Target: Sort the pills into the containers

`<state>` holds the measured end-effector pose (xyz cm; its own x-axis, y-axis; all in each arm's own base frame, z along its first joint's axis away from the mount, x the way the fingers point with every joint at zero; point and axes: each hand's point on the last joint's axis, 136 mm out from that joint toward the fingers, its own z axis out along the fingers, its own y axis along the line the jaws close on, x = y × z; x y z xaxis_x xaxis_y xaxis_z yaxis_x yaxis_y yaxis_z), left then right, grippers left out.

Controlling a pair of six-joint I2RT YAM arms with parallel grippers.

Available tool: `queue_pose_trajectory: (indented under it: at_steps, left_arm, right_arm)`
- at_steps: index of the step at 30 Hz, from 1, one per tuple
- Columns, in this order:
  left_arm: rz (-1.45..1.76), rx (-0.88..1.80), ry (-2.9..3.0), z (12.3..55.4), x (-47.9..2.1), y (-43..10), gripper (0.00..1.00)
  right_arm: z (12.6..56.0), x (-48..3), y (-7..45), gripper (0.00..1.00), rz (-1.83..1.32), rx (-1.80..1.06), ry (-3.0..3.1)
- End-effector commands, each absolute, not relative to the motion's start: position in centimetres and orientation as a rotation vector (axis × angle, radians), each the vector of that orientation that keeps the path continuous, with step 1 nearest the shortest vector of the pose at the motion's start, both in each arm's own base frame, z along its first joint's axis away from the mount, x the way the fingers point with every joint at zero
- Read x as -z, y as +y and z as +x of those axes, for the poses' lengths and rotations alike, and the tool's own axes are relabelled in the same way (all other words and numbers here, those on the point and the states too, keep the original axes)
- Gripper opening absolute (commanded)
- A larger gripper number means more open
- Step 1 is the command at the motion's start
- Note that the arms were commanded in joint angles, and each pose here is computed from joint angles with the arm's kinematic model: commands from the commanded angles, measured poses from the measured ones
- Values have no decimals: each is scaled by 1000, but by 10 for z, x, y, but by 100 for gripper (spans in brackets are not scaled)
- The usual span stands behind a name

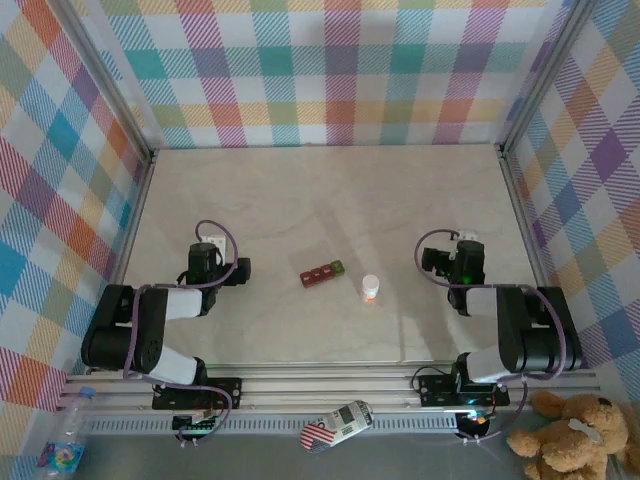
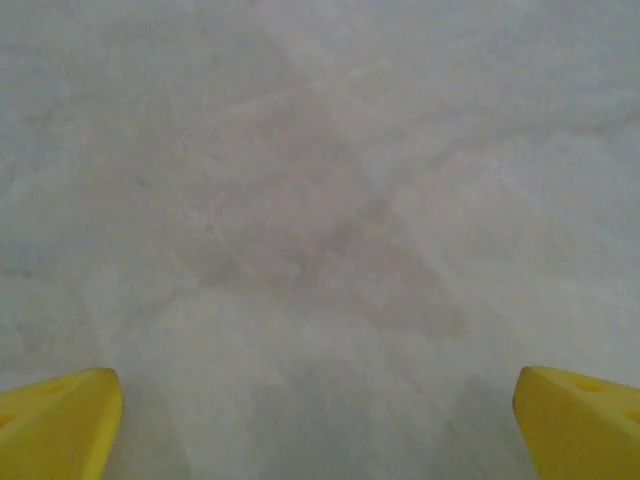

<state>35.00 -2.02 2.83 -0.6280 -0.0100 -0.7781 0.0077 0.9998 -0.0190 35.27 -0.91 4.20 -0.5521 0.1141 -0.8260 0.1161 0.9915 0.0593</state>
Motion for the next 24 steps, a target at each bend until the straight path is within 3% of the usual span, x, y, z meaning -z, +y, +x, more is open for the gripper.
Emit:
queue_pose_trajectory:
  at_steps: [1,24]
  left_arm:
    - [-56,67,2006,399,-77,-16,100]
    - [-57,66,2009,400,-77,-16,100]
  right_arm:
    - [397,-92,5,99,69,-36,1931]
    - [397,-92,4,99,73,-38,1934]
